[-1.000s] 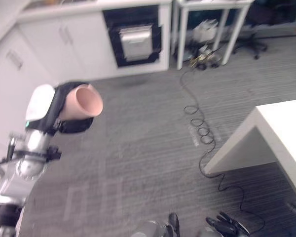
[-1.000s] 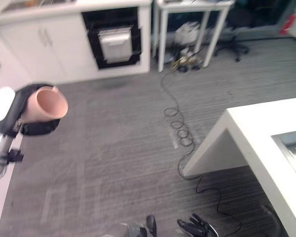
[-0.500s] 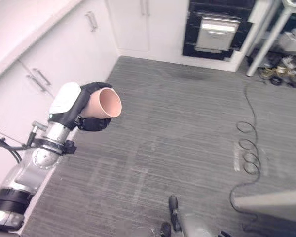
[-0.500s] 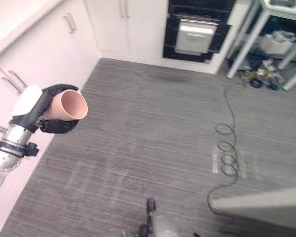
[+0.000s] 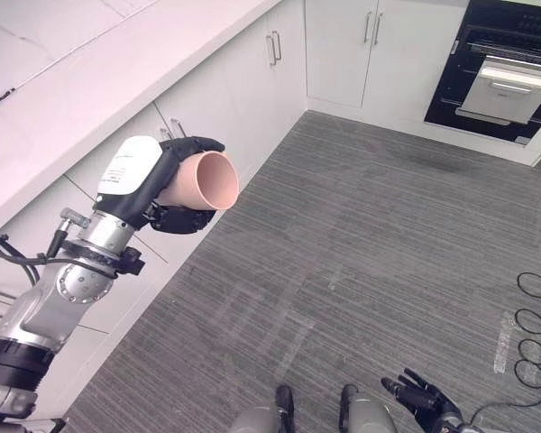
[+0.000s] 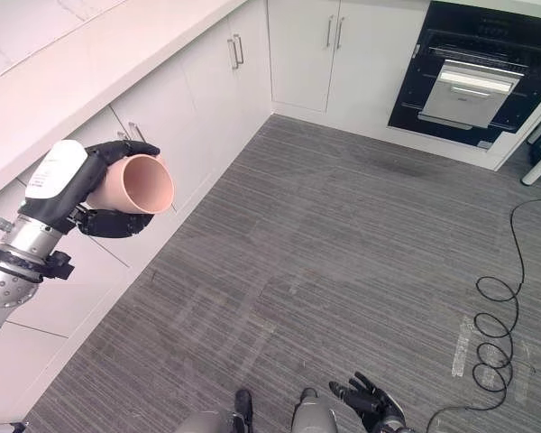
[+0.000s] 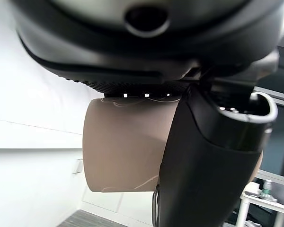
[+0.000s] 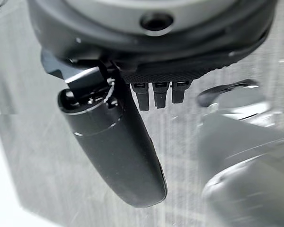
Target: Place the dishes in the dishwasher.
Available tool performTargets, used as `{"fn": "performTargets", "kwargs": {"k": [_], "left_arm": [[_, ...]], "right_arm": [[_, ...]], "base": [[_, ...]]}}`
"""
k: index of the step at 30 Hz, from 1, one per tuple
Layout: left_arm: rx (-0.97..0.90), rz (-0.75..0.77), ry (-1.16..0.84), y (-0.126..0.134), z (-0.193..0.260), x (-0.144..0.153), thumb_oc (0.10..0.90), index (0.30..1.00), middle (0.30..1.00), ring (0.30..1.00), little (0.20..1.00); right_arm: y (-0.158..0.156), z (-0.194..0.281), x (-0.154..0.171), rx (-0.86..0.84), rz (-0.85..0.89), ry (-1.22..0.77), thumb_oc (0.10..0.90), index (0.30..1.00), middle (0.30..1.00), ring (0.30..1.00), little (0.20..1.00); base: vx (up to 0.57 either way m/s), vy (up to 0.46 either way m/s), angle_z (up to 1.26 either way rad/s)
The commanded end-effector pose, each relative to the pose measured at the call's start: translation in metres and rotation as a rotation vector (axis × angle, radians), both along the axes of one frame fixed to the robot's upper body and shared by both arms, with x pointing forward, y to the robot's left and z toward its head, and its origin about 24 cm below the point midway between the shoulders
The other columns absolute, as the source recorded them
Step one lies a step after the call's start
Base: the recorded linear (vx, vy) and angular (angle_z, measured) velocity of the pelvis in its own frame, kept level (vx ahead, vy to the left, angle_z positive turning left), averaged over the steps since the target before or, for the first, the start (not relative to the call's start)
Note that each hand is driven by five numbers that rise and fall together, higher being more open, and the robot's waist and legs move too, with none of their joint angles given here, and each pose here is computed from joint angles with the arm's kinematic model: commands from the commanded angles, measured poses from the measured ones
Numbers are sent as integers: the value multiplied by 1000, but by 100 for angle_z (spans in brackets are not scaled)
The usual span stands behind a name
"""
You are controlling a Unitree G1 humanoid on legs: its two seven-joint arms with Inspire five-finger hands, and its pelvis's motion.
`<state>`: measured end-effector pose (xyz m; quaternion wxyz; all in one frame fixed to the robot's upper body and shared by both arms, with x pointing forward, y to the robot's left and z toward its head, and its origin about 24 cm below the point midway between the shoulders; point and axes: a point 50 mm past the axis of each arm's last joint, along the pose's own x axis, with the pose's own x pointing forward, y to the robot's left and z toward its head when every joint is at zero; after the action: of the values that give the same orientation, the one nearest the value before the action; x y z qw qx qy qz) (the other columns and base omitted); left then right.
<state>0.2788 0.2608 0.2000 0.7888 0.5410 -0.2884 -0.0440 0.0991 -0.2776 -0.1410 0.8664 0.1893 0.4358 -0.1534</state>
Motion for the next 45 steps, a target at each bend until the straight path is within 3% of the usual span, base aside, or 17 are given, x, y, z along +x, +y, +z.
{"fn": "performTargets", "kwargs": {"k": [1,11,20,24,29,34,45], "left_arm": [[-71,-50,-259,-1,51,-9,400,300,300,300,300],[-27,-112,-200,-3,51,-17,400,300,300,300,300],[-35,-46,-191,-6,52,-10,400,300,300,300,300],[-130,19,-209,1,47,-13,400,300,300,300,300],[-167,31,-209,11,49,-18,400,300,300,300,300],[-162,25,-215,10,43,-19,400,300,300,300,300],[-139,11,-198,6,39,-13,400,300,300,300,300]], "right_arm": [[-17,3,-17,-55,-39,16,800,900,900,900,900],[-15,5,-11,-106,-13,-21,800,900,900,900,900],[1,-3,-16,-47,-19,24,800,900,900,900,900],[-3,0,-12,-109,126,38,800,900,900,900,900],[-32,12,-10,-165,87,35,800,900,900,900,900],[-38,14,-12,-167,53,35,800,900,900,900,900],[-23,5,-21,-121,10,22,800,900,900,900,900]], "base": [[28,63,-11],[36,29,-36],[-71,-291,-65],[-22,-347,-47],[36,-173,-48],[59,26,-35],[26,64,-10]]}}
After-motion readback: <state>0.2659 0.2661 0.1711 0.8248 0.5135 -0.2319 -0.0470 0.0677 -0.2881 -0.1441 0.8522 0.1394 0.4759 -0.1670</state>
